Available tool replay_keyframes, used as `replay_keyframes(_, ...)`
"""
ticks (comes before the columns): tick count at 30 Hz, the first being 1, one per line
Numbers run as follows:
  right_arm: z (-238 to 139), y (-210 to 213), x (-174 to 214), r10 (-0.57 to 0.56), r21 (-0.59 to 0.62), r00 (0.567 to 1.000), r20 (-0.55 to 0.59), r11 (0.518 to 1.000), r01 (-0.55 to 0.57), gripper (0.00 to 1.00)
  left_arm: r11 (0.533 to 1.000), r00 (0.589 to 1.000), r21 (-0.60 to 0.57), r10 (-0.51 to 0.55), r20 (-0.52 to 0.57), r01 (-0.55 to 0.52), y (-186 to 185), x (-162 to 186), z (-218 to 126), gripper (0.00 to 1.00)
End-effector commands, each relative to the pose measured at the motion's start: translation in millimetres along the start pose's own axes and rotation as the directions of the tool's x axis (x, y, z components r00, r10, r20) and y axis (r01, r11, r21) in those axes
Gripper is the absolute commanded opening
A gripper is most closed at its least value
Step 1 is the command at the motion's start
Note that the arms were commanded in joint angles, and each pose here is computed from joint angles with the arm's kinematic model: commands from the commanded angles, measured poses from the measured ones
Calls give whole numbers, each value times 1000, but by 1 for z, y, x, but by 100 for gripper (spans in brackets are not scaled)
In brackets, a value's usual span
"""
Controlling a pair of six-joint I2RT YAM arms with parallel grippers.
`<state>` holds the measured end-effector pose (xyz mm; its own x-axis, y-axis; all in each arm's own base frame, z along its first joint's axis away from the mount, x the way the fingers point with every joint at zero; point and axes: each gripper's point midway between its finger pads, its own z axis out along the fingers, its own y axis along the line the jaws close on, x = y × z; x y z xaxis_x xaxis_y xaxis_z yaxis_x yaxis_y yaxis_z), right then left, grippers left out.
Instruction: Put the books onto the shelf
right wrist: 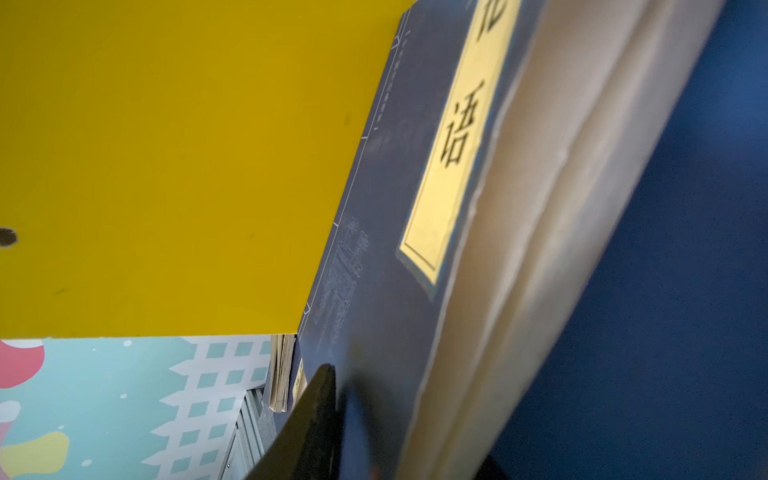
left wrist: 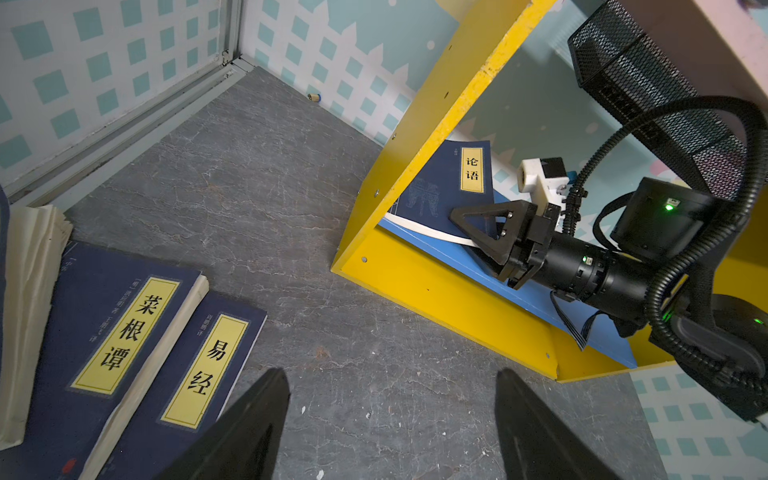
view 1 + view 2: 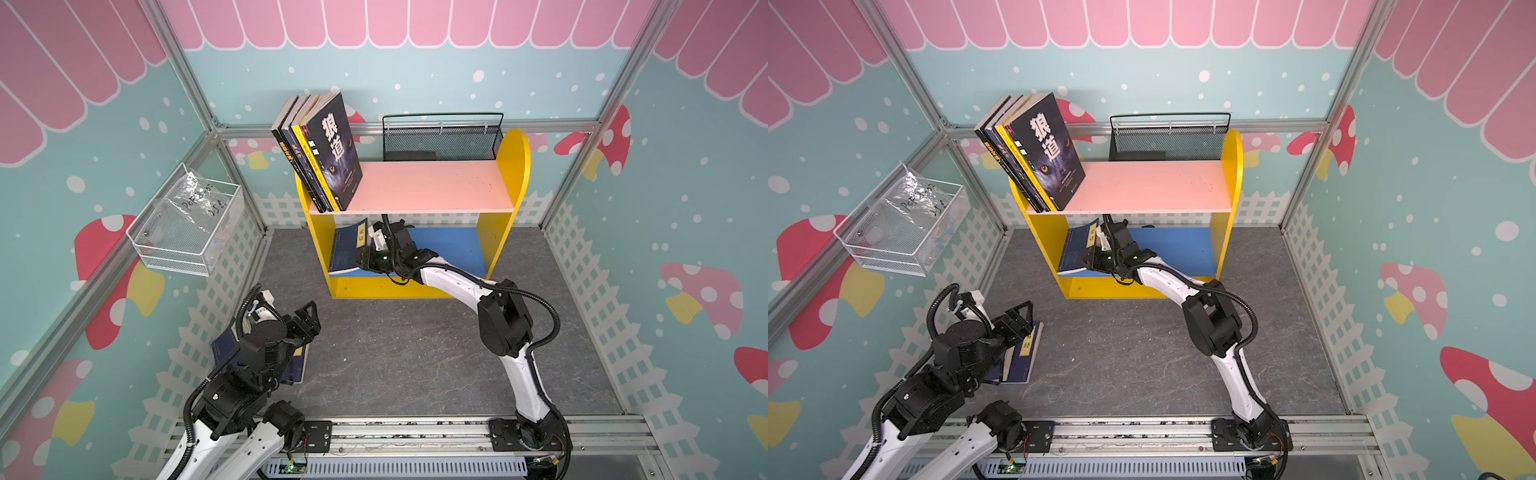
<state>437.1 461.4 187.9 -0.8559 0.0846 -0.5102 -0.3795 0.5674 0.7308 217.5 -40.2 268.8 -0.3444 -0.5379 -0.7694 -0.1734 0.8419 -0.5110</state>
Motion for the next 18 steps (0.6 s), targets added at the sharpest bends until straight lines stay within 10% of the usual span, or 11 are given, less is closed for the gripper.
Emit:
replay_keyframes(1, 0, 10, -3, -26, -13, 1000, 7, 1000, 26, 38, 1000, 1000, -6, -21, -1, 21, 2, 2, 1, 80)
replay_keyframes(18, 0, 10, -4, -27, -14, 1000, 11, 1000, 27, 40, 1000, 1000, -4, -23, -1, 23, 2, 2, 2, 80)
